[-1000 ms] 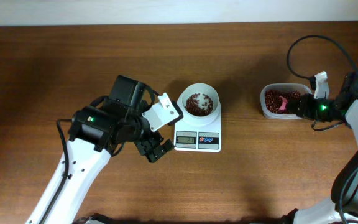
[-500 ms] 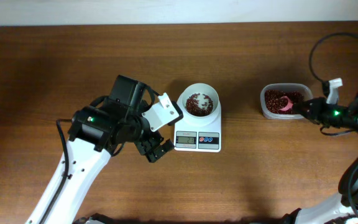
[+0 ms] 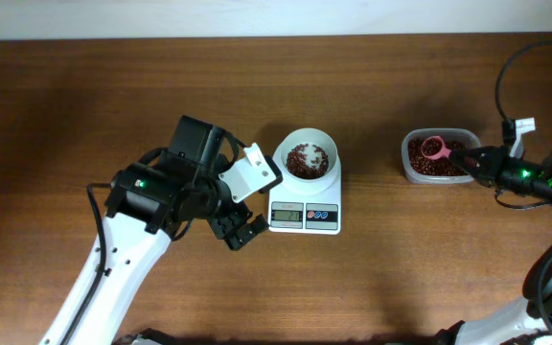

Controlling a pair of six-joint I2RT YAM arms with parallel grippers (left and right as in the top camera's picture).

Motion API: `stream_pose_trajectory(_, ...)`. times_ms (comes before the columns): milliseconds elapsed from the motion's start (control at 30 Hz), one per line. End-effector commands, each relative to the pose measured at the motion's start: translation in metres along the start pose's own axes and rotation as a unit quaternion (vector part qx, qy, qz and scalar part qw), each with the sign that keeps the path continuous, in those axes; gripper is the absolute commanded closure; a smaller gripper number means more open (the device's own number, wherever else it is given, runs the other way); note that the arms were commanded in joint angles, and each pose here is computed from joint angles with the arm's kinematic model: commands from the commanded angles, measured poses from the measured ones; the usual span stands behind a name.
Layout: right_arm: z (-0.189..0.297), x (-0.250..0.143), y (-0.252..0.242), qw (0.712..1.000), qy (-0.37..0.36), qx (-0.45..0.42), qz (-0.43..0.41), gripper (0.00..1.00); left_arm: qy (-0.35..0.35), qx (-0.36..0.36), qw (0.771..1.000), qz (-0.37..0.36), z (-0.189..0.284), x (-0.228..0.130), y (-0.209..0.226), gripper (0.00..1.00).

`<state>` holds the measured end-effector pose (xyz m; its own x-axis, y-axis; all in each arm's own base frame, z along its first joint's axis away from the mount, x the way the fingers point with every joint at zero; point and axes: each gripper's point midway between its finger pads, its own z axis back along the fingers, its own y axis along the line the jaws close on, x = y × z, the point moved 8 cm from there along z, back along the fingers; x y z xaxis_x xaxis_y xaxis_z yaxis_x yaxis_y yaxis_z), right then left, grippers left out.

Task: Scoop and weigh 50g on scale
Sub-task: 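Dip the pink scoop into the bean tub and scoop beans, then carry the filled scoop left with the right gripper over the bowl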

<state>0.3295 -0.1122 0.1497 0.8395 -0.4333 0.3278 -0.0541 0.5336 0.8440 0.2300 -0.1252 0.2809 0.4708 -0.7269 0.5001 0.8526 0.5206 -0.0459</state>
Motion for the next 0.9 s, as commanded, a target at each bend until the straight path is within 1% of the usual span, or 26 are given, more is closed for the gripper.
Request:
stream_pose_trajectory(0, -0.0020, -0.0049, 0.0001, 1.000, 0.004, 0.023, -0.021, 0.96, -0.001, -0.007, 1.000, -0.004, -0.0019, -0.0001, 0.0003, 0.01)
stream_pose_trajectory(400, -0.0016, -0.0107, 0.0036, 0.998, 0.013, 0.035, -0.048, 0.96, -0.001, -0.007, 1.000, -0.004, -0.0019, -0.0001, 0.0003, 0.01)
stream_pose_trajectory(533, -0.0011, -0.0094, 0.0091, 0.997, 0.006, 0.065, -0.050, 0.96, -0.001, -0.007, 1.000, -0.004, -0.0019, -0.0001, 0.0003, 0.01)
stream_pose_trajectory(867, -0.0011, -0.0094, 0.0091, 0.997, 0.006, 0.065, -0.045, 0.96, -0.001, -0.007, 1.000, -0.004, -0.0019, -0.0001, 0.0003, 0.01)
